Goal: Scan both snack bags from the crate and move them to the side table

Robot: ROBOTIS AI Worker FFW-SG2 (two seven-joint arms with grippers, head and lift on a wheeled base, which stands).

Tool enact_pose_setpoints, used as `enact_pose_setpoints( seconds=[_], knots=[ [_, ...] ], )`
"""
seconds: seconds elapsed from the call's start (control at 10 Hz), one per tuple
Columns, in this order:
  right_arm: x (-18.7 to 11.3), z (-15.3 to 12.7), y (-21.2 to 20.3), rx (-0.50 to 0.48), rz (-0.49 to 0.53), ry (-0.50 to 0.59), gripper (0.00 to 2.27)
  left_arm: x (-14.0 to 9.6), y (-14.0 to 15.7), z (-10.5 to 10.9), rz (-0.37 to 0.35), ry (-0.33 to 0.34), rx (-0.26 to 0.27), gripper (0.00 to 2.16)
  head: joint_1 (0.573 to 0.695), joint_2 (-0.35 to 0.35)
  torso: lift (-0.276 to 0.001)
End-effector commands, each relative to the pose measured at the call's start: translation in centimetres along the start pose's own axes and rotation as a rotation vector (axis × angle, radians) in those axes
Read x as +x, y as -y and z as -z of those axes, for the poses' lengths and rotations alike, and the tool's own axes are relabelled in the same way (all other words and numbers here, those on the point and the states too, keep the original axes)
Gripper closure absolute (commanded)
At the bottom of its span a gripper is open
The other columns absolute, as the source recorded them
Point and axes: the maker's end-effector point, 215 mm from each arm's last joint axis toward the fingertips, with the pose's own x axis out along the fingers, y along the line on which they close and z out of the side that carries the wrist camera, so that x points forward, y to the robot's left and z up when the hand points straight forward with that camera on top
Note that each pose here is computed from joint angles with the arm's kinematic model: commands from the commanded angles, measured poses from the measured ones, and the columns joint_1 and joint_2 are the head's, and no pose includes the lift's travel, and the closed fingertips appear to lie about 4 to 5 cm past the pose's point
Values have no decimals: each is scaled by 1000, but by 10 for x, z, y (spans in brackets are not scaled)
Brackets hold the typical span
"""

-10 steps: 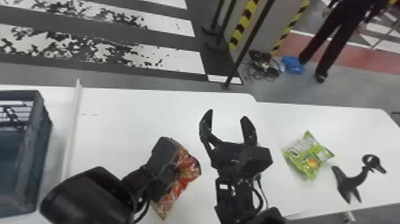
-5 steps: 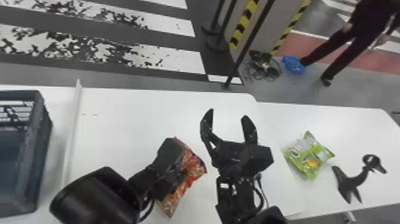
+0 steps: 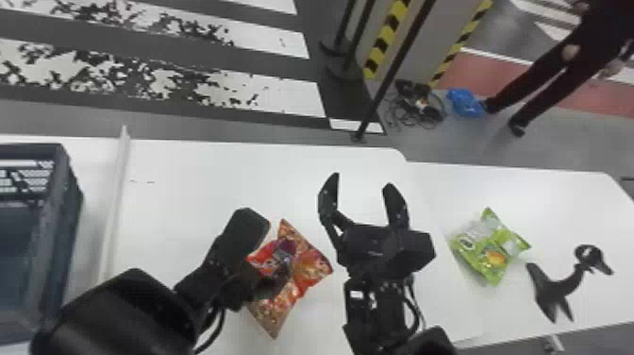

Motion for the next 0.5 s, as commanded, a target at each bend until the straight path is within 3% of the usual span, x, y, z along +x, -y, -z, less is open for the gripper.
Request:
enact_pose_setpoints(
  seconds=[0.0,0.2,0.4],
  knots=[
    [-1,2,-1,-3,-2,-3,90,-16,-27,12,-62,-2,5,66,695,-350,-29],
    [-1,3,-2,1,-3,-6,90,-42,-79,12,-193,52,-28,66,695,-350,-29],
    [-1,1,-5,3,-7,0,90,-84,-140,-29,-344,271,-68,66,695,-326,-29]
  ],
)
